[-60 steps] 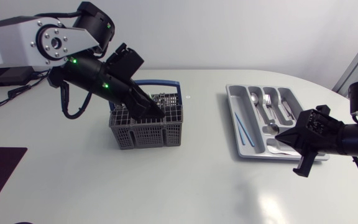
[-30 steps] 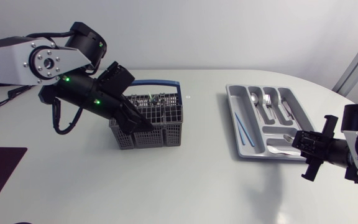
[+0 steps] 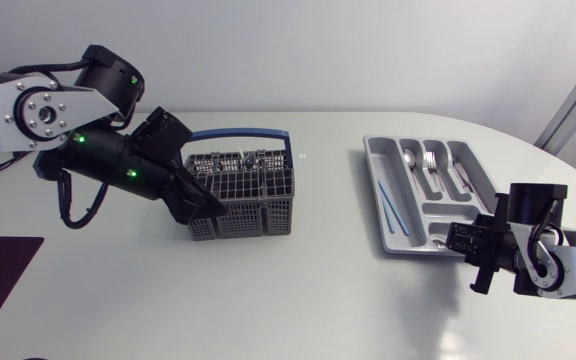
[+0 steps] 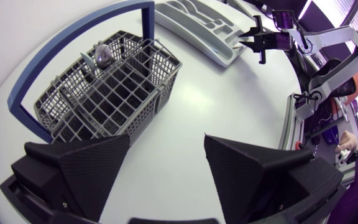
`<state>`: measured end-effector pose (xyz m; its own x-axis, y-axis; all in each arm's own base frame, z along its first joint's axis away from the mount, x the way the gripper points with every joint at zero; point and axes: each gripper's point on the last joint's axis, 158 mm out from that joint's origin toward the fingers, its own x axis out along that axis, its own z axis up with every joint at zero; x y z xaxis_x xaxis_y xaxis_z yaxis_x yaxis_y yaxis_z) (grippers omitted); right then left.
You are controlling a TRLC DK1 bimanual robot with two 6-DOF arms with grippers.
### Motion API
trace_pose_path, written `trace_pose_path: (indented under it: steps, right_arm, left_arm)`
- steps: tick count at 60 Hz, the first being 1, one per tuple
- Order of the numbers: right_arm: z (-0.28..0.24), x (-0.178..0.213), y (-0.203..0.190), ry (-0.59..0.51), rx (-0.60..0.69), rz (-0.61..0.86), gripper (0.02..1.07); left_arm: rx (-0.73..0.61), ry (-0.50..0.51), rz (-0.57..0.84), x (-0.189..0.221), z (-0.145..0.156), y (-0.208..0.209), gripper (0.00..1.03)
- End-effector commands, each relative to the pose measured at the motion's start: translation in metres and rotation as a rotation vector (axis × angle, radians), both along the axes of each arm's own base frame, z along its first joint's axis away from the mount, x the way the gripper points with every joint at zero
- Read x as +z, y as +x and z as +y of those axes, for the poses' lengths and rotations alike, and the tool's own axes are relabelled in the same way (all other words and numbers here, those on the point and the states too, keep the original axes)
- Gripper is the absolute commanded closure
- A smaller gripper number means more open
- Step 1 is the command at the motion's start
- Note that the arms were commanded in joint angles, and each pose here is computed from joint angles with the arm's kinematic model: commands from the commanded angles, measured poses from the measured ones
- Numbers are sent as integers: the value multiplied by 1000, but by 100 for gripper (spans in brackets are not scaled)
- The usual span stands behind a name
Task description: Unload the cutlery basket into the drawer organizer.
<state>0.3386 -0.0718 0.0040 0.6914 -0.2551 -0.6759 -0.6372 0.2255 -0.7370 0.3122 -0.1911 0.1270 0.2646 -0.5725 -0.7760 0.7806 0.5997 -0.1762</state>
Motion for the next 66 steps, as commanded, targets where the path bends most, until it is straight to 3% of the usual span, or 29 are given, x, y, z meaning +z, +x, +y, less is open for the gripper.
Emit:
trace_pose_path:
  steps: [1,2,4,12,31,40,46,53,59,62,66]
  right_arm:
    - [-2,-3,-6,-29,3,11,32]
    - [-2,3,-5,-30,-5,-2,24]
    - [-2,8,-5,-28,-9,-15,19]
    - [13,42,0,63,-41,-54,14]
    - [118,95,37,447,-35,-102,14]
    - [170,101,57,614,-34,-72,15]
    - [211,106,64,747,-3,-25,28]
    - [256,109,72,842,34,15,71]
    - [288,110,76,908,54,53,99]
    - [302,112,77,948,66,78,101]
    - [318,113,78,984,79,105,101]
  left_arm:
    - [10,10,-16,-2,12,-5,5]
    - [17,10,-23,0,16,-4,5]
    - [21,11,-26,0,19,-5,5]
    - [59,16,-30,-1,34,-4,5]
    - [138,77,5,-39,72,-7,5]
    - [159,102,-4,-55,81,-10,5]
    - [164,89,-60,-46,80,-4,5]
    - [167,54,-113,-29,68,6,6]
    - [179,21,-155,-20,58,16,12]
    - [196,-1,-181,-14,56,24,18]
    - [222,-33,-223,-4,53,36,35]
